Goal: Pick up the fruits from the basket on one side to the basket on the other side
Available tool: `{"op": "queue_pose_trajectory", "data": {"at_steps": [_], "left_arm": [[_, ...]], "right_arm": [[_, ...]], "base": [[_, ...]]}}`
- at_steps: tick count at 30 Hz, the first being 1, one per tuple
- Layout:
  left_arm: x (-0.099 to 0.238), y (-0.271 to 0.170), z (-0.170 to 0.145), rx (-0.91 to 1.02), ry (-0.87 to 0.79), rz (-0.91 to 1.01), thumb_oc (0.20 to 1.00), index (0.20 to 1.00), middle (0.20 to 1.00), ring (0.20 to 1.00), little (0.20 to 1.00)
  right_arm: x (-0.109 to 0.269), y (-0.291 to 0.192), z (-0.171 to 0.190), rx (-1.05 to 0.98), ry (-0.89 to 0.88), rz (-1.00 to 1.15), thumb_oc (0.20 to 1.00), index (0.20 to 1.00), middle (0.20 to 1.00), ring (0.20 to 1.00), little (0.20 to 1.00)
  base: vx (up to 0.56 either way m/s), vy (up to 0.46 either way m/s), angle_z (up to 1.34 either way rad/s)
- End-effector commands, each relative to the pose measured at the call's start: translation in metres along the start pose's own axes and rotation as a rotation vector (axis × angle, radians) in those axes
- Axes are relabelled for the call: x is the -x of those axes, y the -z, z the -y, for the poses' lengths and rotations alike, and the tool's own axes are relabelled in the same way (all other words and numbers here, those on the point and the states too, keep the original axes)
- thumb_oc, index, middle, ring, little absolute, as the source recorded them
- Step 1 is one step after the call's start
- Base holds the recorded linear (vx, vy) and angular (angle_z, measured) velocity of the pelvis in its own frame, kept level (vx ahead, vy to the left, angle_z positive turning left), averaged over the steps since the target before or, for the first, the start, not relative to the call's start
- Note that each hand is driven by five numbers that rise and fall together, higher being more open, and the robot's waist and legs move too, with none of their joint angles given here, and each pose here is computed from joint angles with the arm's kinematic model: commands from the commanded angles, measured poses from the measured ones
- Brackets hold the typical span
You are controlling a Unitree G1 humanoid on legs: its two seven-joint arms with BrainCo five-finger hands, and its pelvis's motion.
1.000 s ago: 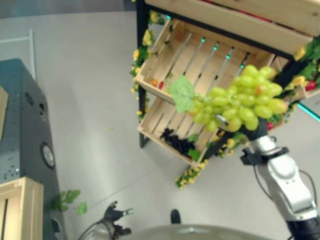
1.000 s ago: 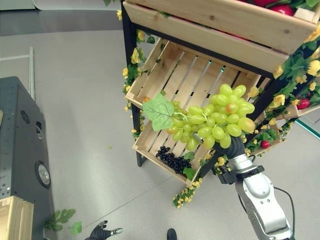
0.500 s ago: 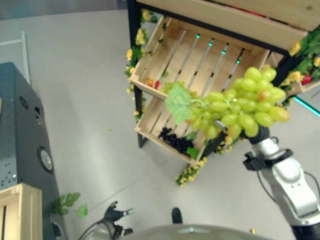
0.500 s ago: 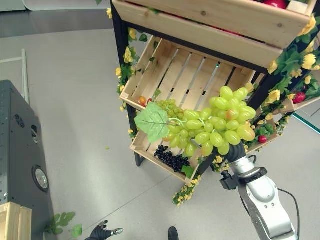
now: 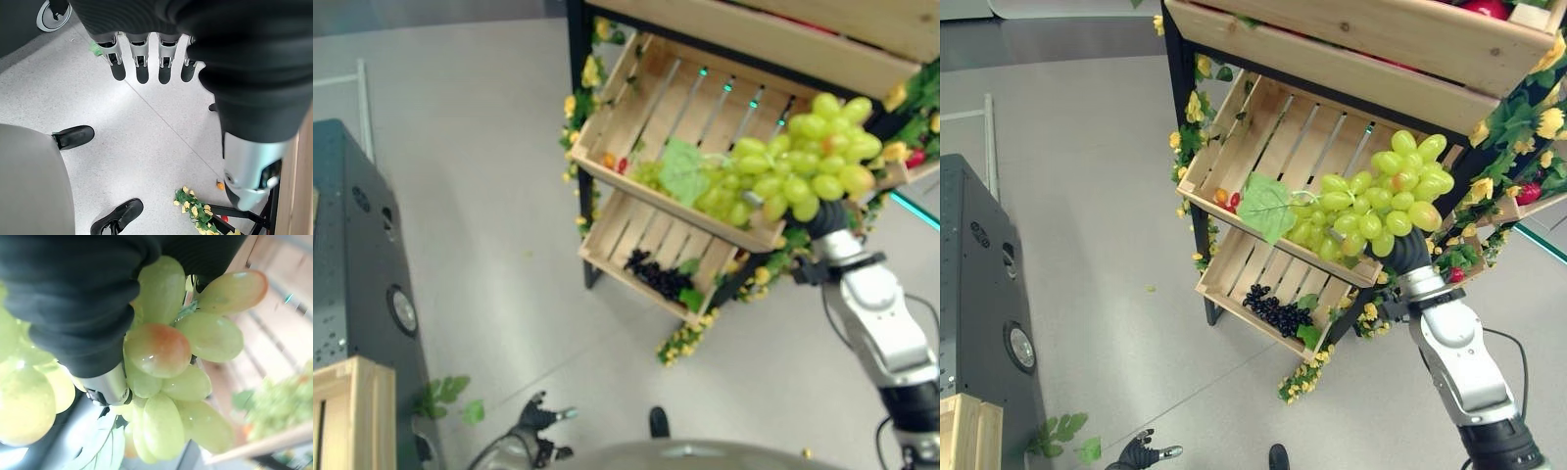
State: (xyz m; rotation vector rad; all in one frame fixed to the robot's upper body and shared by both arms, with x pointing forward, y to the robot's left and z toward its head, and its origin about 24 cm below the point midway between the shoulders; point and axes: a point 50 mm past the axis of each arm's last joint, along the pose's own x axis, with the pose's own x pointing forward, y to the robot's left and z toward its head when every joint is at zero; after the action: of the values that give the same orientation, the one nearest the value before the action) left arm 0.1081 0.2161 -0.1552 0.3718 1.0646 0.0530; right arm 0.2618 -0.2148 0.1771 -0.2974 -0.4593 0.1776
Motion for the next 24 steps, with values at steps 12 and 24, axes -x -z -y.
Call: {"op": "queue_pose_trajectory", "data": {"at_steps": [12,24], "left_arm": [[0.002,0.006,0.020,-0.107,0.085,-0.031,1.000,1.000,1.000,1.000,1.000],[-0.002,-0.002,0.012,-0.154,0.103,-0.019,1.000,1.000,1.000,1.000,1.000]], "right_arm": [[-0.052,-0.007,0.048,0.143,0.170,-0.005,0.200,0.200,0.200,0.200,0.200],[-0.108,0.019,0.115,0.516,0.308,-0.404,0.200,0.200,0.200,0.200,0.200]], "base": [[0.01,-0.002,0.05],[-0.01,-0.002,0.02]]}}
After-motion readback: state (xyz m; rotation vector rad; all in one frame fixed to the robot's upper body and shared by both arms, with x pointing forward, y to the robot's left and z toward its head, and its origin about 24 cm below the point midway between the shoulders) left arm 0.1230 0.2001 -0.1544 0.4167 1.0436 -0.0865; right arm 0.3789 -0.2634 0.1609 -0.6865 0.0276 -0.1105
